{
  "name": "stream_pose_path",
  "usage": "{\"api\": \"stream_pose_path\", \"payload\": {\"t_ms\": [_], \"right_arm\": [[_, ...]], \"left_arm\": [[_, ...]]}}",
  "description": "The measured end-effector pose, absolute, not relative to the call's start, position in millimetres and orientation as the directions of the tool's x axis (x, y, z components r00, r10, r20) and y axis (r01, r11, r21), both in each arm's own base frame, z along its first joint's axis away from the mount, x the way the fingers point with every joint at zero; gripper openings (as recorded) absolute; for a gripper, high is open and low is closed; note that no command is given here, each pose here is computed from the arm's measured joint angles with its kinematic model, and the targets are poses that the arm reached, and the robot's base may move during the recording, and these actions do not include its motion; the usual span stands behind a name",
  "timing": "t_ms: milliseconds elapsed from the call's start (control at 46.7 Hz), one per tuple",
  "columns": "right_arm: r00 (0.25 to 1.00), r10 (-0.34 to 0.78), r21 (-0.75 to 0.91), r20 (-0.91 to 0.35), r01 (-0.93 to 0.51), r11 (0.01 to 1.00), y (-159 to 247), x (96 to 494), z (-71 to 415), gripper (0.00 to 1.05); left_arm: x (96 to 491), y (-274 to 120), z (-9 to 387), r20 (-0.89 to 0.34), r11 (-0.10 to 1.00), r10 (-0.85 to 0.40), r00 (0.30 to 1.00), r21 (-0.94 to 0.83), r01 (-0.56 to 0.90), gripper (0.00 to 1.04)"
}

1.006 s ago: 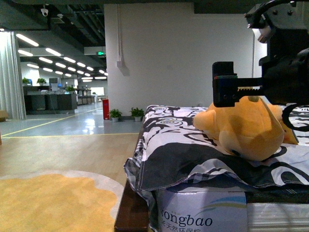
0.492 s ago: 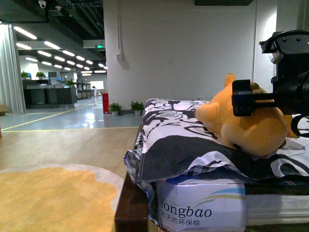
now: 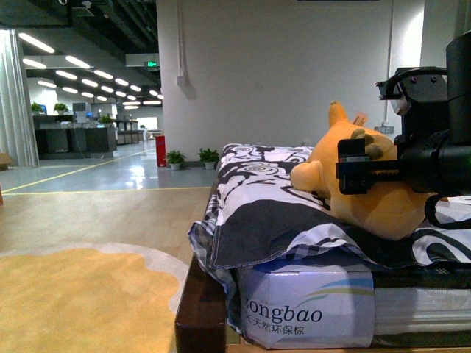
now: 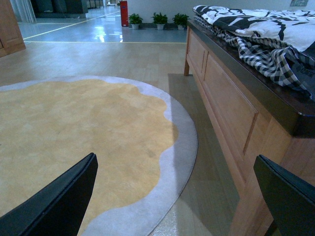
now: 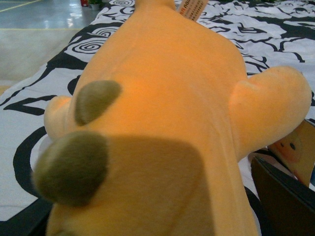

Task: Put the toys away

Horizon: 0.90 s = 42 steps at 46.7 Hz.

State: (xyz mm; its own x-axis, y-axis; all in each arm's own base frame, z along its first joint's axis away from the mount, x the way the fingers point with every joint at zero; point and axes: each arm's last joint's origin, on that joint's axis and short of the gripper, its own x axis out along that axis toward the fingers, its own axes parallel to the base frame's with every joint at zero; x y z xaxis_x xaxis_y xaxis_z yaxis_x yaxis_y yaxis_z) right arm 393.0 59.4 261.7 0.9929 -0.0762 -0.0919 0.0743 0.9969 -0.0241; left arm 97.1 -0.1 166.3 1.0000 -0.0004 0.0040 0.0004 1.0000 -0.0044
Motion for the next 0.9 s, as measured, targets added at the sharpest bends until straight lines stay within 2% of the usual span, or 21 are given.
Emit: {"api": "stream_pose_path", "payload": {"t_ms": [86,193,321,428,535,664,899], "right_arm": [[0.994,-0.071,-0.024,-0.089,0.069,0.997,61,391,263,0.67],[0.996,-0.05,-0.025,-0.08,0.048,0.999,63,384,267,0.49],[0.999,0.025,-0.016,-0.048,-0.025,1.0,64,363,281,0.25],[0.997,0.077,0.002,-0.012,-0.077,0.997,60,343,297,0.12],[0.99,0.133,0.045,0.053,-0.135,0.99,49,310,320,0.08],[0.978,0.178,0.098,0.109,-0.189,0.977,28,263,334,0.08],[0.952,0.289,0.179,0.098,-0.303,0.936,1,174,300,0.07]], "left_arm": [[97,0,166,0.004,1.0,0.0,1.0,-0.004,0.0,0.99],[97,0,166,0.004,1.0,0.0,1.0,-0.004,0.0,0.99],[97,0,166,0.004,1.0,0.0,1.0,-0.004,0.0,0.99],[97,0,166,0.004,1.0,0.0,1.0,-0.004,0.0,0.99],[97,0,166,0.004,1.0,0.0,1.0,-0.004,0.0,0.99],[97,0,166,0.004,1.0,0.0,1.0,-0.004,0.0,0.99],[97,0,166,0.004,1.0,0.0,1.0,-0.004,0.0,0.99]]}}
